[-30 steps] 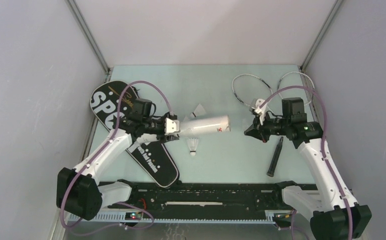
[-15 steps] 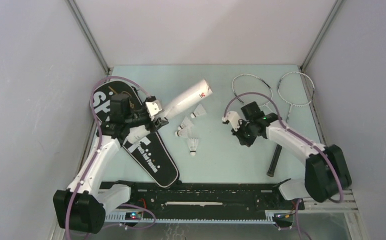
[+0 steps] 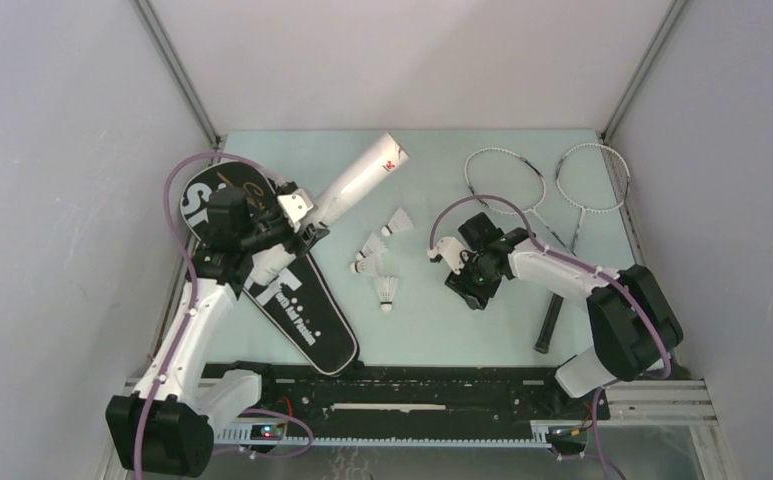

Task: Pack up the badminton gear
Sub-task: Place the lid at the center of the board, then pick up the shuttlecock at the center of the board, then place the shuttlecock at the shuttle tube.

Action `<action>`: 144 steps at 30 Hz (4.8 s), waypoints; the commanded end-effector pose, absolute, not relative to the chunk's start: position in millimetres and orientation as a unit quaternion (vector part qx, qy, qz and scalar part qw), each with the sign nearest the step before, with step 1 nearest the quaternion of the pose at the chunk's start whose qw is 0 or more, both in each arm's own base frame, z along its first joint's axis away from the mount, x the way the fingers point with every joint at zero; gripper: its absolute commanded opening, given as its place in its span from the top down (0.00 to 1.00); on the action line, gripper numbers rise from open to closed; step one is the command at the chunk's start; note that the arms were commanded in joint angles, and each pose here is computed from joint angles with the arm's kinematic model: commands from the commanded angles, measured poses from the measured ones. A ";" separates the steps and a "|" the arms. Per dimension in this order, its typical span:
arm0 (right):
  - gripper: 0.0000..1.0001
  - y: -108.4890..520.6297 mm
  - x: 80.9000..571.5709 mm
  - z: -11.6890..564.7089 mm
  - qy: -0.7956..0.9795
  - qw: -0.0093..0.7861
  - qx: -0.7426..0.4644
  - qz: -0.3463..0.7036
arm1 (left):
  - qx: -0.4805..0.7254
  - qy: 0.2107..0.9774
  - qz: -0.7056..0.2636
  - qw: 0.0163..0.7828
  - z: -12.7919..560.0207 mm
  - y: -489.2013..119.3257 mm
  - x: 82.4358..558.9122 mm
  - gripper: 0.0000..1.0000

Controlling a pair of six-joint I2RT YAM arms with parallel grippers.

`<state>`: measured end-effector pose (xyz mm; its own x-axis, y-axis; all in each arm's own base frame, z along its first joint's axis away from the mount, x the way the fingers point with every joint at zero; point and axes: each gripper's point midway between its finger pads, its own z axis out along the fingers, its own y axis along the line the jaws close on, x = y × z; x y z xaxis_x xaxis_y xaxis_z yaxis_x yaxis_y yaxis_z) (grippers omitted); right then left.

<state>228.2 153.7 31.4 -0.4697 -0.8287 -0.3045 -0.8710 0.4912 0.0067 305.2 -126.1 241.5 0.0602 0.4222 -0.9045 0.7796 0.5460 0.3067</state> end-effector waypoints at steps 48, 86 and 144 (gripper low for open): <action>0.44 309.7 450.9 87.6 0.827 0.215 -0.309 0.416 | 0.406 0.658 -0.214 0.597 251.0 -125.9 303.7 0.57; 1.00 197.6 414.2 235.2 0.795 0.321 -0.284 0.429 | 0.538 0.609 -0.253 0.525 202.7 -141.0 270.3 0.55; 0.54 267.1 215.3 265.7 0.618 0.288 -0.485 0.548 | 0.569 0.549 -0.355 0.499 202.6 -189.8 235.2 0.61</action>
<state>230.3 259.6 262.8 -0.3546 -0.2960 -0.8869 -0.9308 0.0217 0.3649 240.3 -181.8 187.5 0.0746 0.3346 -0.9394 0.9813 0.1428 0.1288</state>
